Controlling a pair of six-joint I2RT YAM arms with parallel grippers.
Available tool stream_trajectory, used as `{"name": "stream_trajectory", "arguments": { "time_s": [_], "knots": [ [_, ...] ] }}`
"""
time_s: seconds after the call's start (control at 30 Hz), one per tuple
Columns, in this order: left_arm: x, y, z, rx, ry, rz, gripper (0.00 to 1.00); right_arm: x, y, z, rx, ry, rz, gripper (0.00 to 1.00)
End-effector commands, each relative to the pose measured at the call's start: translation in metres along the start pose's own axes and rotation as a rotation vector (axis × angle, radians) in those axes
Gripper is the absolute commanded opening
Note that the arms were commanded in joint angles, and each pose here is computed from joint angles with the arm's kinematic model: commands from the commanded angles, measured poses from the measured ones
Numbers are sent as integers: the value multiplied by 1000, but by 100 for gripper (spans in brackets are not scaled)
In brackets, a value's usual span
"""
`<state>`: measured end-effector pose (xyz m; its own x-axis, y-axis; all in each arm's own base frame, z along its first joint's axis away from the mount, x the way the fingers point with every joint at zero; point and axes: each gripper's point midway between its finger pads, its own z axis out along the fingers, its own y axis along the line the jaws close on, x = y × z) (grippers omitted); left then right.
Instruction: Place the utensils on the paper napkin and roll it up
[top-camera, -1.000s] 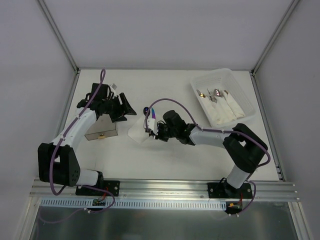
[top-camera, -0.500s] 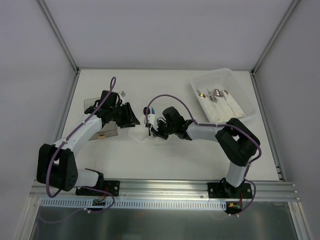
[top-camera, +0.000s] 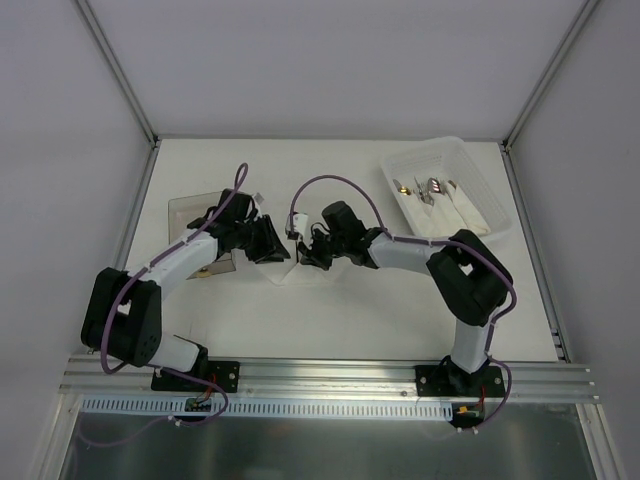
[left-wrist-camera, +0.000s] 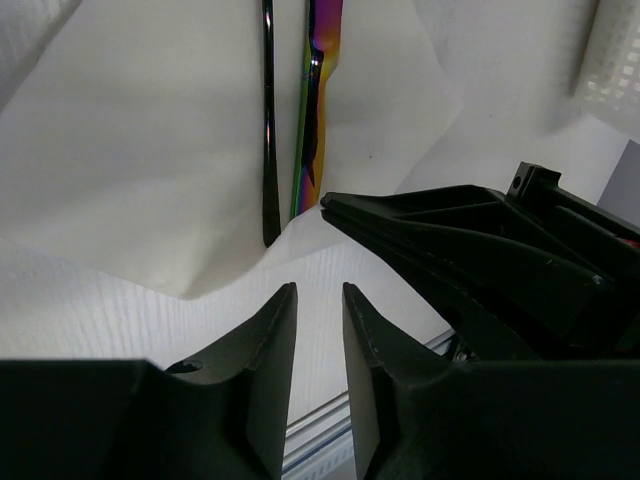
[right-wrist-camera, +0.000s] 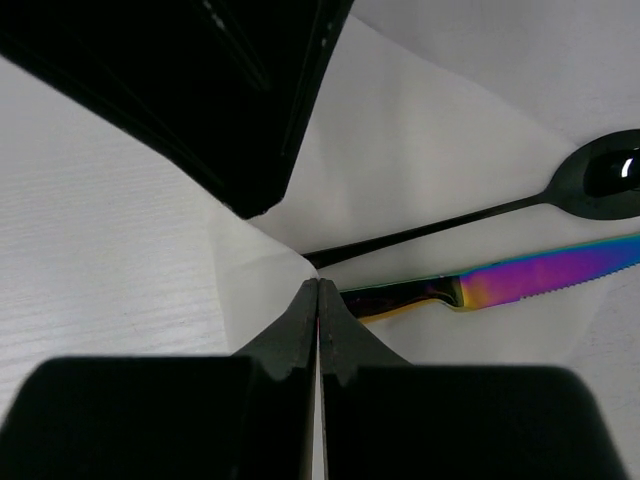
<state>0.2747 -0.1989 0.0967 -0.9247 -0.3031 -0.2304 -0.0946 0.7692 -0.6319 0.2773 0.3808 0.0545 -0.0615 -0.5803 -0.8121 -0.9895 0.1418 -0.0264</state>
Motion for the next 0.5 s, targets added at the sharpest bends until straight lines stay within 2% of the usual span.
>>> {"name": "stream_trajectory", "arguments": {
  "time_s": [0.0, 0.23, 0.47],
  "knots": [
    [6, -6, 11, 32, 27, -22, 24, -8, 0, 1, -28, -12, 19, 0],
    [14, -5, 23, 45, 63, -47, 12, 1, -4, 3, -24, 12, 58, 0],
    [23, -7, 34, 42, 99, -37, 11, 1, -14, 3, -8, 10, 98, 1]
  ]
}}
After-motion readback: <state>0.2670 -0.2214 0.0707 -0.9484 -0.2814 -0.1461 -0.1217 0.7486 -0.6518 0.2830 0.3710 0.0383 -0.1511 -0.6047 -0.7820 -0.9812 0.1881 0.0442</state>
